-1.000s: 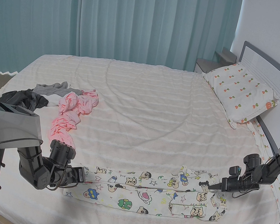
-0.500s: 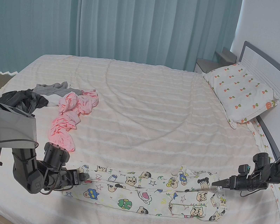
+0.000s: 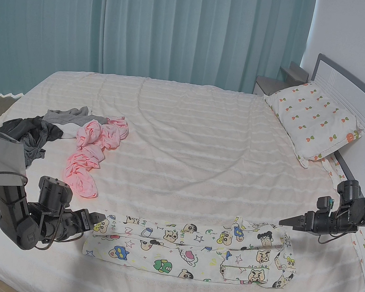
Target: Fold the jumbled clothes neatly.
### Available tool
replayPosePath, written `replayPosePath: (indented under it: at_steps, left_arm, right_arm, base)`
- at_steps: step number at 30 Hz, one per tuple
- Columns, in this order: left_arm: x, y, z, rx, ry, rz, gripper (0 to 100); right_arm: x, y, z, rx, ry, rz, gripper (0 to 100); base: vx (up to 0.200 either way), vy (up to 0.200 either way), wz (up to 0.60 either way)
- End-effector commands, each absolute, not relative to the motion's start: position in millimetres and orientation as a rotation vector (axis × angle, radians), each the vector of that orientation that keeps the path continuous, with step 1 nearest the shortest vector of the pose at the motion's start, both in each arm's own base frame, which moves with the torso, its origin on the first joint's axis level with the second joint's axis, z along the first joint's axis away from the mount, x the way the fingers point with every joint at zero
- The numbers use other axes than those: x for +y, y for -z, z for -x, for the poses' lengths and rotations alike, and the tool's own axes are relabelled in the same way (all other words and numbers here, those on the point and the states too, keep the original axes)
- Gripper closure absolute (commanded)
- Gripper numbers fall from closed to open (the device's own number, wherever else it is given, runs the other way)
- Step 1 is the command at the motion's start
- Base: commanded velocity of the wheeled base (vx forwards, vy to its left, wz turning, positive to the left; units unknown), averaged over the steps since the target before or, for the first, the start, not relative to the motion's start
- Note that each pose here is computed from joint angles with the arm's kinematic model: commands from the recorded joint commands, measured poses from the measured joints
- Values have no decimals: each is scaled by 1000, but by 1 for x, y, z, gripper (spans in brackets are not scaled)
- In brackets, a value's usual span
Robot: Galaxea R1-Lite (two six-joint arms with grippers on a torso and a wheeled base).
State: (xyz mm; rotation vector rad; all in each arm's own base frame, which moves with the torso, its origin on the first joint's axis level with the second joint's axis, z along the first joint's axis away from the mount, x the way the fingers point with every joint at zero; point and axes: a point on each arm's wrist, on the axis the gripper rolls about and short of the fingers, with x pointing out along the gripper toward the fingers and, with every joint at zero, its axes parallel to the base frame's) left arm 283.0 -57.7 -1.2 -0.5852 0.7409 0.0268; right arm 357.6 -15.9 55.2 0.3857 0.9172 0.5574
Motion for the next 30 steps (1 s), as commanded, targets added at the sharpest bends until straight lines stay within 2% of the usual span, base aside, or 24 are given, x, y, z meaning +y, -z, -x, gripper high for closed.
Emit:
replayPosePath:
  at_steps: [1, 7, 12, 13, 25, 30]
  left_arm:
    - [-44, -19, -283, 670, -48, 683, 0]
    - [-39, -20, -284, 656, -72, 722, 0]
    - [-39, -19, -284, 659, -80, 723, 0]
    - [-39, -19, -284, 659, -81, 720, 0]
    - [-39, -17, -280, 672, -86, 715, 0]
    - [-39, -16, -278, 679, -91, 708, 0]
  right_arm:
    - [34, -50, -376, 968, -614, -419, 0]
    - [60, -4, -393, 1050, -532, -371, 0]
    - [63, 15, -395, 1079, -503, -354, 0]
    - [61, 23, -396, 1093, -460, -337, 0]
    - [40, 27, -387, 1119, -387, -352, 0]
    - [35, 11, -383, 1094, -367, -352, 0]
  base:
    - [0, 0, 0]
    - [0, 0, 0]
    - [0, 0, 0]
    - [0, 0, 0]
    - [0, 0, 0]
    - [0, 0, 0]
